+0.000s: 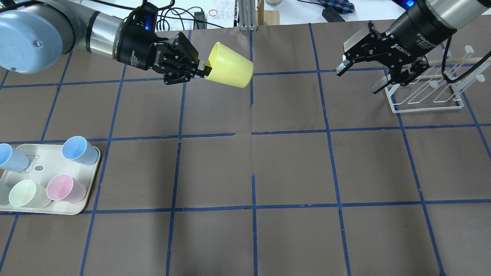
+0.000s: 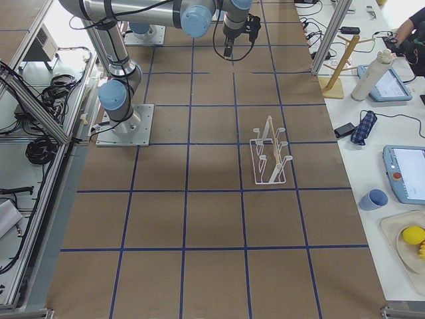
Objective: Transfer IKEA cup to right arm and place on rack
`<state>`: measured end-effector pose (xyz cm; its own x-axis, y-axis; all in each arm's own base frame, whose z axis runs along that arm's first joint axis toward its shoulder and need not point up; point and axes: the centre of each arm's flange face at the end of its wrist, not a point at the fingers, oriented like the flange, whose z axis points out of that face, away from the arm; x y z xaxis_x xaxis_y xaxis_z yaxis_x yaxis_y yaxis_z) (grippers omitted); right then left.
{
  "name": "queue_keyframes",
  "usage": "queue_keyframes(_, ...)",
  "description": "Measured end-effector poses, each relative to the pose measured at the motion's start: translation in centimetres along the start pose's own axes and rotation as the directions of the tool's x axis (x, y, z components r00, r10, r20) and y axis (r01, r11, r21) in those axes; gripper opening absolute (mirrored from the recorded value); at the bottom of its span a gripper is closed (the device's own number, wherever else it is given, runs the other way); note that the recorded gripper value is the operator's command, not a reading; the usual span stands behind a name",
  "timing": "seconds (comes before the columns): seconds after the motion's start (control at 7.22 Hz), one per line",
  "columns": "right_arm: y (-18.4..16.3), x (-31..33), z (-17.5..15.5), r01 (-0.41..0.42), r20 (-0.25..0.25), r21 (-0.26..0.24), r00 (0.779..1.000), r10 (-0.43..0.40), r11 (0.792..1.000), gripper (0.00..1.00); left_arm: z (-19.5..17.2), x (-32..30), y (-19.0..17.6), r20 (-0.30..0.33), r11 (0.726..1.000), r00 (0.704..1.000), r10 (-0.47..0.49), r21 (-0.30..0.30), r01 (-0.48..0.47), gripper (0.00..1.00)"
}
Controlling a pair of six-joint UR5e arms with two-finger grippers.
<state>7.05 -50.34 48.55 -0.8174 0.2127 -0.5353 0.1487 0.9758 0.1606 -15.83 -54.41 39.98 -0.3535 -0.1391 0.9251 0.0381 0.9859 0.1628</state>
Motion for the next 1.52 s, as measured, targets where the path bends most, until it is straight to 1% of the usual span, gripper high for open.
queue_keyframes(0.14,-0.1,0.4,-0.3,-0.051,0.121,-0.015,0.991,0.053,0.999,1.0,2.3,-1.6,0.7,-0.146,0.999,0.988,-0.039,0.027,0.044,0.0)
queue_keyframes(0.28,-0.3,0.9,-0.6,-0.1,0.218,-0.032,0.97,0.105,0.994,1.0,5.2,-2.9,1.4,-0.257,0.997,0.965,-0.059,0.035,0.071,0.0)
queue_keyframes(0.42,-0.5,1.2,-0.5,-0.144,0.317,-0.051,0.936,0.152,0.988,1.0,8.0,-3.5,2.1,-0.338,0.996,0.938,-0.07,0.027,0.084,0.0)
queue_keyframes(0.55,-0.5,1.4,0.2,-0.196,0.388,-0.088,0.896,0.215,0.977,1.0,9.8,-3.5,2.9,-0.382,0.996,0.921,-0.079,0.013,0.091,0.0)
queue_keyframes(0.69,-0.3,1.7,0.9,-0.283,0.411,-0.155,0.853,0.322,0.947,1.0,10.8,-3.3,3.5,-0.408,0.996,0.909,-0.084,0.003,0.093,0.0)
queue_keyframes(0.83,-0.2,1.8,1.4,-0.381,0.401,-0.22,0.804,0.439,0.898,1.0,11.1,-3.0,3.9,-0.425,0.996,0.901,-0.085,0.001,0.094,0.0)
queue_keyframes(0.97,-0.2,1.9,1.6,-0.465,0.378,-0.271,0.754,0.538,0.843,1.0,11.3,-2.9,4.1,-0.431,0.996,0.898,-0.086,-0.001,0.095,0.0)
queue_keyframes(1.11,-0.3,1.9,1.6,-0.558,0.34,-0.319,0.687,0.642,0.766,1.0,11.3,-2.7,4.2,-0.433,0.996,0.897,-0.085,-0.001,0.094,0.0)
queue_keyframes(1.25,-0.5,1.8,1.6,-0.653,0.288,-0.365,0.598,0.748,0.664,1.0,11.3,-2.6,4.4,-0.433,0.996,0.897,-0.084,-0.002,0.092,0.0)
queue_keyframes(1.38,-0.6,1.6,1.7,-0.71,0.251,-0.394,0.528,0.812,0.584,1.0,11.3,-2.6,4.4,-0.431,0.996,0.898,-0.084,-0.003,0.092,0.0)
queue_keyframes(1.52,-0.6,1.2,1.8,-0.734,0.236,-0.417,0.482,0.844,0.536,1.0,11.3,-2.6,4.5,-0.43,0.996,0.899,-0.085,-0.004,0.092,0.0)
